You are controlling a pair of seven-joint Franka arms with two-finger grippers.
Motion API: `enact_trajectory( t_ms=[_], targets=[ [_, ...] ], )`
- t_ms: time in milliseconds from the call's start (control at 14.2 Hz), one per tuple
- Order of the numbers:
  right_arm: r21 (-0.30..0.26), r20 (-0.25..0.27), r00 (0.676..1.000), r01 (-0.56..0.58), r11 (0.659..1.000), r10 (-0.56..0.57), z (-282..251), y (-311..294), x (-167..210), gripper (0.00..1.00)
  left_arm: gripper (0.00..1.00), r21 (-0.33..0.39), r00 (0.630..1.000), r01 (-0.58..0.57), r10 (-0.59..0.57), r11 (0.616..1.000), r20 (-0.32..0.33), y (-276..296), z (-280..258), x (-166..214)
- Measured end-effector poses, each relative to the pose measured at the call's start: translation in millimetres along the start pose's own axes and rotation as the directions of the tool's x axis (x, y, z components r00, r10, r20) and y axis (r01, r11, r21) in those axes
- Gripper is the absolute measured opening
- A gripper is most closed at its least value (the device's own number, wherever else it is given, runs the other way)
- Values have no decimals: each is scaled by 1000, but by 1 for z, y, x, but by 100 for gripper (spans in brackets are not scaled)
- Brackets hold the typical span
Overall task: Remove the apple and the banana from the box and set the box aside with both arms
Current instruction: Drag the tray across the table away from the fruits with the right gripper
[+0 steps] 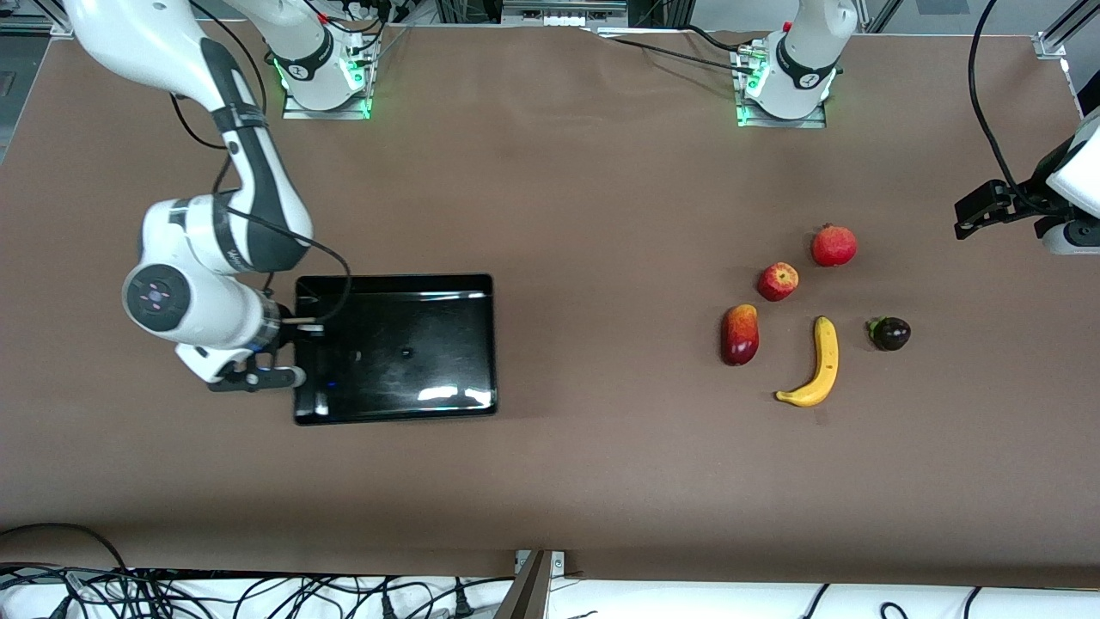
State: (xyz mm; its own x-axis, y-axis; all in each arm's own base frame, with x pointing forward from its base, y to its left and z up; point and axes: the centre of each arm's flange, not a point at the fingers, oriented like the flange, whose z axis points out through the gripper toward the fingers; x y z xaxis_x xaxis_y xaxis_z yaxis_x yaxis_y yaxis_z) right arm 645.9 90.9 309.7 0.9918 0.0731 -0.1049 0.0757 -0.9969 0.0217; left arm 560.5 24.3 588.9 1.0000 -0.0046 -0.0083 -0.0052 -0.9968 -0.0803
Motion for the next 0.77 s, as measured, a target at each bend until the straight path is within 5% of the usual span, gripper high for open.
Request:
enact_trajectory(
  t_ms=[421,772],
  targets=[
    [-13,-47,998,-47,999,46,63,84,-70,4,100,0,1000,-1,1,1000,8,0,1,-1],
    [0,-70,994,-78,997,78,85,94,-89,4,100,0,1000,-1,1,1000,13,0,1,-1]
  ],
)
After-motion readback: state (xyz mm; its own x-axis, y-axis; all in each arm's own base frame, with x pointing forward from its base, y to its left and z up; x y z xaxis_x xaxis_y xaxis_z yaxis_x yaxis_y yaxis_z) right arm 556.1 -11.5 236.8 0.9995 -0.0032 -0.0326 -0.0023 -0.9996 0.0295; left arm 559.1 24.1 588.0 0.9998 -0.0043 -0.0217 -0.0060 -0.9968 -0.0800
